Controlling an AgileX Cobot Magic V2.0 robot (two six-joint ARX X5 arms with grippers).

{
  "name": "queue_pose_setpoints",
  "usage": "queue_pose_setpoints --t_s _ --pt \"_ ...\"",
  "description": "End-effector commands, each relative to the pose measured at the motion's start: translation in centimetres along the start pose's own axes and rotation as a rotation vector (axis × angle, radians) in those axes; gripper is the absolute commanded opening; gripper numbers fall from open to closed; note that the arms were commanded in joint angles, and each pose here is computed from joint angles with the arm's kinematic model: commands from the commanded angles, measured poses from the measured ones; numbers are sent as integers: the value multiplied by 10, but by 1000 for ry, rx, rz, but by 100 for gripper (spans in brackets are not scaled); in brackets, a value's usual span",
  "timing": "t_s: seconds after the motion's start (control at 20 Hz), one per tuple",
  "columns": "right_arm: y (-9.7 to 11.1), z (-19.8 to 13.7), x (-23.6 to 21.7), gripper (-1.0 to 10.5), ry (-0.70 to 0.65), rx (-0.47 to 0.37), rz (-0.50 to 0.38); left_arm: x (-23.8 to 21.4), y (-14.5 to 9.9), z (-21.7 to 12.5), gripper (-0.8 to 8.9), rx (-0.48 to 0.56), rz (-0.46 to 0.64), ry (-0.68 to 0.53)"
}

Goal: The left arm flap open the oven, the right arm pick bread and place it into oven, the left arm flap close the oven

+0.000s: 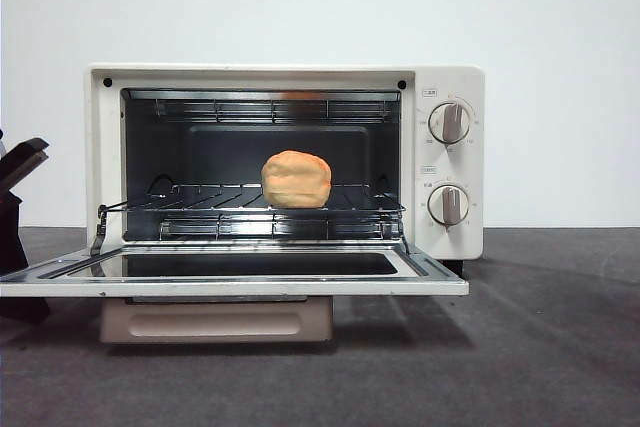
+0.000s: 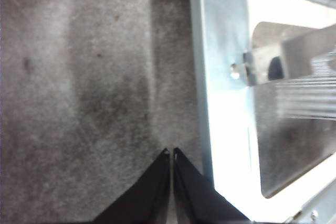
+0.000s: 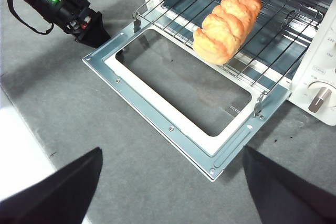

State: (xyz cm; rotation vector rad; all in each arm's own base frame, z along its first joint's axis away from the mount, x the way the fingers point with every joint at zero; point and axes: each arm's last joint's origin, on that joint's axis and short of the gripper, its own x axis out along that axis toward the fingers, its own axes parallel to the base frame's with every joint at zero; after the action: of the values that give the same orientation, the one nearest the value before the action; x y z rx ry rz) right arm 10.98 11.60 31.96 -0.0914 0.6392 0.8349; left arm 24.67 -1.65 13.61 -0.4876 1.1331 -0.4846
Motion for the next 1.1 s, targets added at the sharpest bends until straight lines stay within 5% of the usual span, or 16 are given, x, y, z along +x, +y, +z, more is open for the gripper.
queue_pose_setpoints --t_s 0.05,0.5,1.1 --pt "2 3 0 423 -8 -1 7 3 0 1 14 7 -67 6" --pt "2 3 0 423 -8 0 7 -5 3 8 14 -29 -240 -39" --pt "2 3 0 423 -7 14 4 -20 8 34 15 -43 -338 -237"
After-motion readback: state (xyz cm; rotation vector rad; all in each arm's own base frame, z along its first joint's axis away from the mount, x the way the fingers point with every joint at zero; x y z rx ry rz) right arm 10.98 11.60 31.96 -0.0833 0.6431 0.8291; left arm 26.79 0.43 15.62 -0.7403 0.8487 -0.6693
